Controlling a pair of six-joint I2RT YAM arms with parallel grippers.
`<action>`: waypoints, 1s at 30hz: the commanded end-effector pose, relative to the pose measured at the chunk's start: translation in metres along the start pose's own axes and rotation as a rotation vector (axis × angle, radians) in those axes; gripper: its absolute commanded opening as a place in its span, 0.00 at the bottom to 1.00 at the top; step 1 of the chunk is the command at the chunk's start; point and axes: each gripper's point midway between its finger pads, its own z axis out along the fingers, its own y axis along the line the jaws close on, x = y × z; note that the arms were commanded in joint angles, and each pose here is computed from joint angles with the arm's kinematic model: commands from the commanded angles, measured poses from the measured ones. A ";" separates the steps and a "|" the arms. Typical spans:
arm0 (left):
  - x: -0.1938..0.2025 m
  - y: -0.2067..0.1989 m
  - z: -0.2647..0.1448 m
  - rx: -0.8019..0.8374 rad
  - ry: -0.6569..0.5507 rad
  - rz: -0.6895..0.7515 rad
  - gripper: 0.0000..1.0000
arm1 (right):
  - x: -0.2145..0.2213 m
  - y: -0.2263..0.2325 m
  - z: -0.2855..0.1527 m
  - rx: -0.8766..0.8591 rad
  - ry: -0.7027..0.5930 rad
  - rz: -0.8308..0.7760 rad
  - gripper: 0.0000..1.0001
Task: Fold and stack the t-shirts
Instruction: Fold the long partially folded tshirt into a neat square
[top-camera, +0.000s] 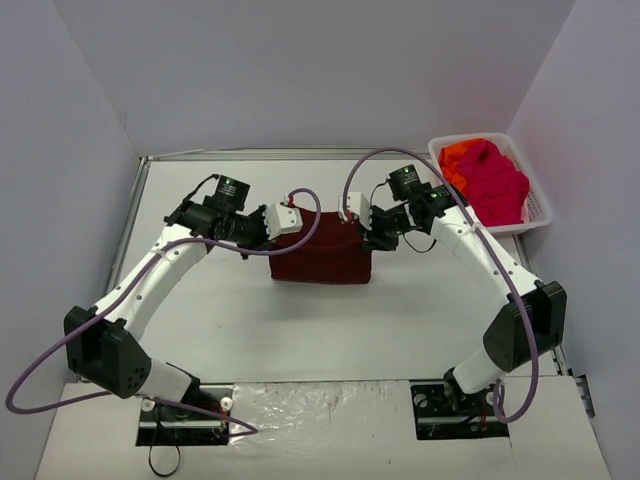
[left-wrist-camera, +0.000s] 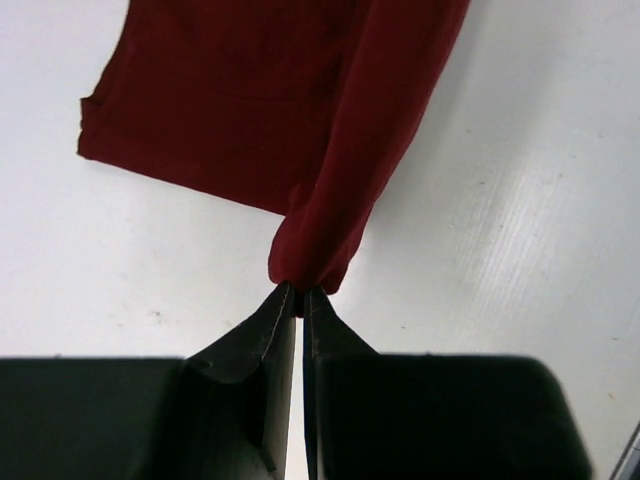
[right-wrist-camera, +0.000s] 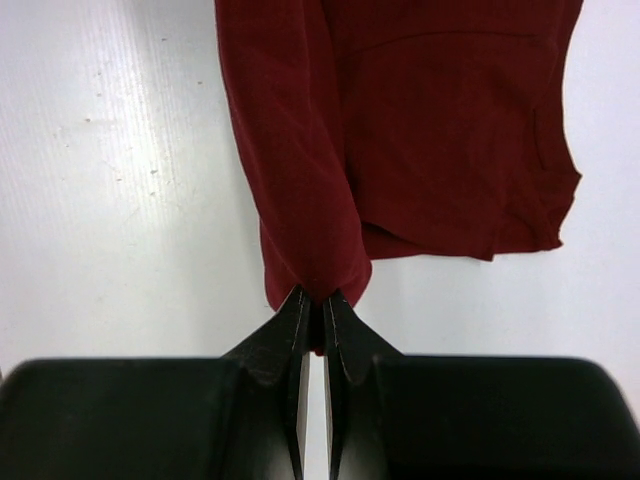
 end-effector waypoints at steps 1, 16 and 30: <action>-0.017 0.033 -0.010 -0.127 -0.026 0.012 0.03 | -0.007 -0.021 -0.002 0.043 -0.015 -0.010 0.00; -0.019 0.090 0.014 -0.224 0.000 0.010 0.02 | 0.006 -0.083 0.017 0.090 0.002 0.028 0.00; 0.004 0.144 0.072 -0.176 0.069 -0.042 0.02 | 0.051 -0.144 0.058 0.072 0.039 0.091 0.00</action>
